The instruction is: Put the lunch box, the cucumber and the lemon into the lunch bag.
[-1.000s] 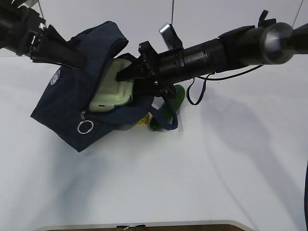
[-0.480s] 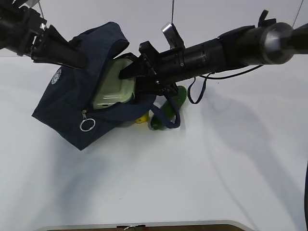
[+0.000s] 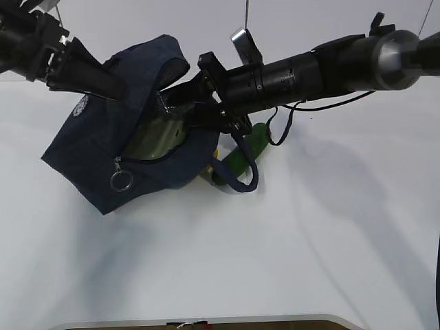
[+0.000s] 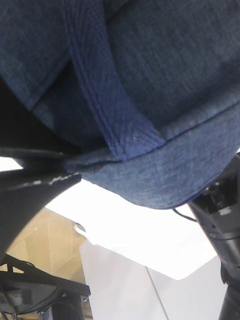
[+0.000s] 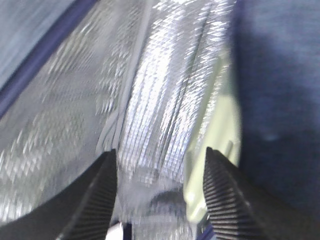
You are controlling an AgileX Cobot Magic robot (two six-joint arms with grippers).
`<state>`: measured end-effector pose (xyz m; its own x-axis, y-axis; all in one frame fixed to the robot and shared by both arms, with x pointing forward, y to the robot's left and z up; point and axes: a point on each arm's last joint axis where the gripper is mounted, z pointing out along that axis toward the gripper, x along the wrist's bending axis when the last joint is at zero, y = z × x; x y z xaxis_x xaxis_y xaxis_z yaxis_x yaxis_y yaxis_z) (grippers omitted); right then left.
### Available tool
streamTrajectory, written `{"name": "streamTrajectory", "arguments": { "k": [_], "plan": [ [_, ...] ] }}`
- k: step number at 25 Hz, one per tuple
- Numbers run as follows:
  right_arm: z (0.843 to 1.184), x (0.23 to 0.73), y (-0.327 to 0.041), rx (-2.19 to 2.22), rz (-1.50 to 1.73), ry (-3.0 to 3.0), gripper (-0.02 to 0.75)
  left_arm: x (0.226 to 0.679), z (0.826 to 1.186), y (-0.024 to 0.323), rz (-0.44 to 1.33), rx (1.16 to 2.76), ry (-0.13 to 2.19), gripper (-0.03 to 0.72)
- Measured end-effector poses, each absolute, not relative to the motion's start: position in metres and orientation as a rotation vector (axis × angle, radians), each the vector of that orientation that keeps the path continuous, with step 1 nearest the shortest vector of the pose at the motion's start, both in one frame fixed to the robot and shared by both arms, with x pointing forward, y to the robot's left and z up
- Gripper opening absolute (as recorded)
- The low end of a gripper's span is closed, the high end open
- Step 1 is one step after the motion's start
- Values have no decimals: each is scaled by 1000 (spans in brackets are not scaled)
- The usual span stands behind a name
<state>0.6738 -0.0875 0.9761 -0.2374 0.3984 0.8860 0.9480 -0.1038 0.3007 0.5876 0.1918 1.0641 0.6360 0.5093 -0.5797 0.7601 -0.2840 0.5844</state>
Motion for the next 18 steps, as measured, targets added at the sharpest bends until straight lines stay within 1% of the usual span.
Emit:
{"name": "streamTrajectory", "arguments": {
  "k": [5,12,14,18],
  "plan": [
    [977,673,-87,-1471,-1333,-1637,441,589,1064,192,-339,1953,1004,-9],
    [979,669,-90,-1338,-1359,-1729,440,588,1064,192,-342,1952,1003,-9],
    [983,666,-92,-1320,-1349,-1779,440,588,1065,191,-352,1942,1002,-9],
    [1003,658,-96,-1265,-1337,-1929,440,588,1065,191,-359,1933,1006,-9]
  ]
}}
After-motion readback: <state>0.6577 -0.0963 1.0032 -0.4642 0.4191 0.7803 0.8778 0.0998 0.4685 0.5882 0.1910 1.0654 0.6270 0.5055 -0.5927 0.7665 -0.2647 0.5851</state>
